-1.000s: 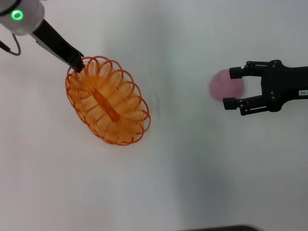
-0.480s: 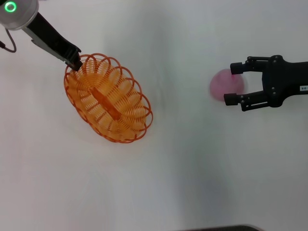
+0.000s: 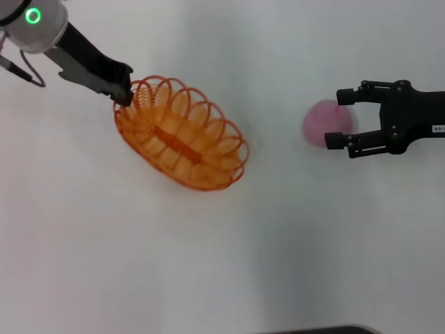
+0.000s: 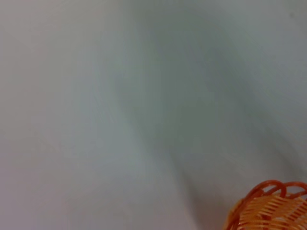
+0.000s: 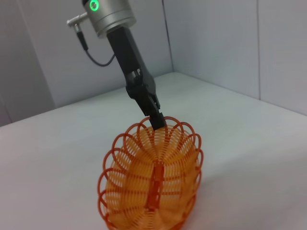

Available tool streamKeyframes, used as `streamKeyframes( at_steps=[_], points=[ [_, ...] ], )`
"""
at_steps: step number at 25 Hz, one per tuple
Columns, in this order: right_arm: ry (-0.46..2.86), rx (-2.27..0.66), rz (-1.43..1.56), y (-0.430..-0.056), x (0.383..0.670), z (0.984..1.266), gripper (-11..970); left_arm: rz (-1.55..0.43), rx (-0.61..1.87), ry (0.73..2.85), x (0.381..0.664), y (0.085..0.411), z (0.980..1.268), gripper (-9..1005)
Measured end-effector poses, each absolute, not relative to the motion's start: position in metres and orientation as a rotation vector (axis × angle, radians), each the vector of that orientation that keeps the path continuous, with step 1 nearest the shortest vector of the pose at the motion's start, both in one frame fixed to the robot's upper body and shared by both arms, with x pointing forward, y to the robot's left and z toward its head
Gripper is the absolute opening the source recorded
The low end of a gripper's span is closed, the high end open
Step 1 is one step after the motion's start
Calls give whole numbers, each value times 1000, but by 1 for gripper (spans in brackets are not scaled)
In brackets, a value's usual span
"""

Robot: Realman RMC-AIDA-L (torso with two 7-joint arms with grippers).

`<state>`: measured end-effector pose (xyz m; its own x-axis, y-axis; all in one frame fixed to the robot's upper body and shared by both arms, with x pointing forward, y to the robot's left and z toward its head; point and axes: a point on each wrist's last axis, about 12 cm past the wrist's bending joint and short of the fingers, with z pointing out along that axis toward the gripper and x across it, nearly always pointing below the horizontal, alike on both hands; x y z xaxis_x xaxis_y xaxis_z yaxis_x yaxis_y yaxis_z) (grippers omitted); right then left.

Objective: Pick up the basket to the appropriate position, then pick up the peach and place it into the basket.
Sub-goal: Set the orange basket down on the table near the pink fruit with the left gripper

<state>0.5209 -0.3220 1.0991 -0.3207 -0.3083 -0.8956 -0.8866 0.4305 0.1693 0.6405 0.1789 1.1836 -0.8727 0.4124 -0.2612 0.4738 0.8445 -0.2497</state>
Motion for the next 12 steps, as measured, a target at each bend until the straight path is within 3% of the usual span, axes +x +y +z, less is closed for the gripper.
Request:
streamKeyframes(
  at_steps=[12],
  points=[
    [1794, -1024, 823, -321, 519, 1083, 945, -698, 11, 2812, 636, 204, 1148, 43]
  ],
)
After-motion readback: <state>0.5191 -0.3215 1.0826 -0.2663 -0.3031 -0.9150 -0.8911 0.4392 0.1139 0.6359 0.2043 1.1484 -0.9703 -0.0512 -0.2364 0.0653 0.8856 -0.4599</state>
